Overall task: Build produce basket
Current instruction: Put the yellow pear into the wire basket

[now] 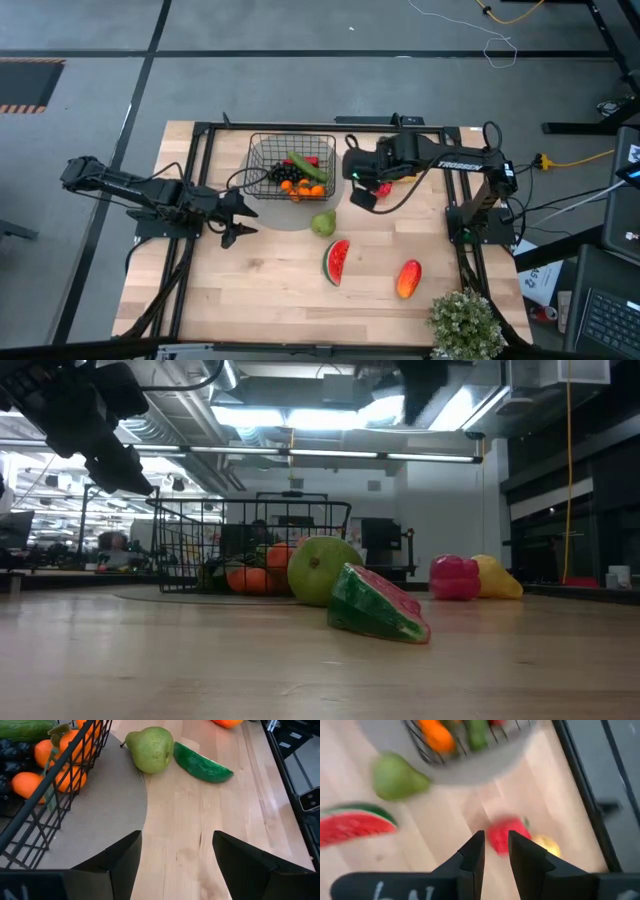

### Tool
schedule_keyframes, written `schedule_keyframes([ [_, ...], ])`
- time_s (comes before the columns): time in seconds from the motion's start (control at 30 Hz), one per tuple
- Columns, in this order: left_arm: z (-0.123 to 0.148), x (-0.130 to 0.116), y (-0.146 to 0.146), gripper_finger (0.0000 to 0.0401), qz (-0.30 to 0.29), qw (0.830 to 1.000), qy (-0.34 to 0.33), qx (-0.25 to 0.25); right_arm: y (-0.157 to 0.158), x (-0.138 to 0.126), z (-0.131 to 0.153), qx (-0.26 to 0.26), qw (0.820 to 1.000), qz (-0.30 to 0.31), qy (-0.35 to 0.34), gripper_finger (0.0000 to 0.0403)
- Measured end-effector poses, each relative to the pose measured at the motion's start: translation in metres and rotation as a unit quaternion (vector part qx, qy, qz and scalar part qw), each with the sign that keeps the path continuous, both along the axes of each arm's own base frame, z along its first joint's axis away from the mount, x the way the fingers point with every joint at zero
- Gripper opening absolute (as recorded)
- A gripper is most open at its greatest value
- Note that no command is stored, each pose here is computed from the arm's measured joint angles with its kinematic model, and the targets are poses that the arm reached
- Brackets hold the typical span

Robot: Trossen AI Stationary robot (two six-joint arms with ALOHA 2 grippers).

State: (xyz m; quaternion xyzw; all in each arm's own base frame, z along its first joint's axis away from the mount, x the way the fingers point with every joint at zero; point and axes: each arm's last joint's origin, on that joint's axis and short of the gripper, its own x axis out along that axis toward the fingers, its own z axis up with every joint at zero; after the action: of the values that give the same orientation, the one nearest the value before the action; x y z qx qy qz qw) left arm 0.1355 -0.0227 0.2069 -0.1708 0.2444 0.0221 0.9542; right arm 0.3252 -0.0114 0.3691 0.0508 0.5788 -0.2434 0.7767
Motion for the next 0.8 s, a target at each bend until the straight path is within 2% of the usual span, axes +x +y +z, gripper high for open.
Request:
schedule_keyframes([
  [0.07,0.000,0.000,0.000,0.0241,0.000,1.000,0.000,0.000,0.003,-0.006,-0.001,-0.014,0.999,-0.025,0.025,0.0088],
  [0.13,0.000,0.000,0.000,0.0241,0.000,1.000,0.000,0.000,0.005,-0.008,-0.001,-0.033,0.999,-0.027,0.016,0.0088],
  [0.3,0.000,0.000,0.000,0.0241,0.000,1.000,0.001,0.000,0.006,-0.025,0.005,-0.036,0.999,-0.028,0.014,0.0088],
  [0.47,0.000,0.000,0.000,0.0241,0.001,1.000,0.001,-0.001,0.001,-0.055,0.011,-0.094,0.991,-0.093,-0.016,0.0088],
  [0.57,0.000,0.000,0.000,0.0241,0.002,1.000,0.003,-0.003,-0.003,-0.076,0.007,-0.149,0.976,-0.153,-0.042,0.0088],
  [0.67,0.000,0.000,0.000,0.0241,0.002,1.000,0.003,-0.003,-0.005,-0.091,-0.008,-0.176,0.957,-0.221,-0.065,0.0088],
  [0.8,0.000,0.000,0.000,0.0241,0.002,1.000,0.002,-0.003,-0.007,-0.103,-0.039,-0.204,0.921,-0.319,-0.091,0.0088],
])
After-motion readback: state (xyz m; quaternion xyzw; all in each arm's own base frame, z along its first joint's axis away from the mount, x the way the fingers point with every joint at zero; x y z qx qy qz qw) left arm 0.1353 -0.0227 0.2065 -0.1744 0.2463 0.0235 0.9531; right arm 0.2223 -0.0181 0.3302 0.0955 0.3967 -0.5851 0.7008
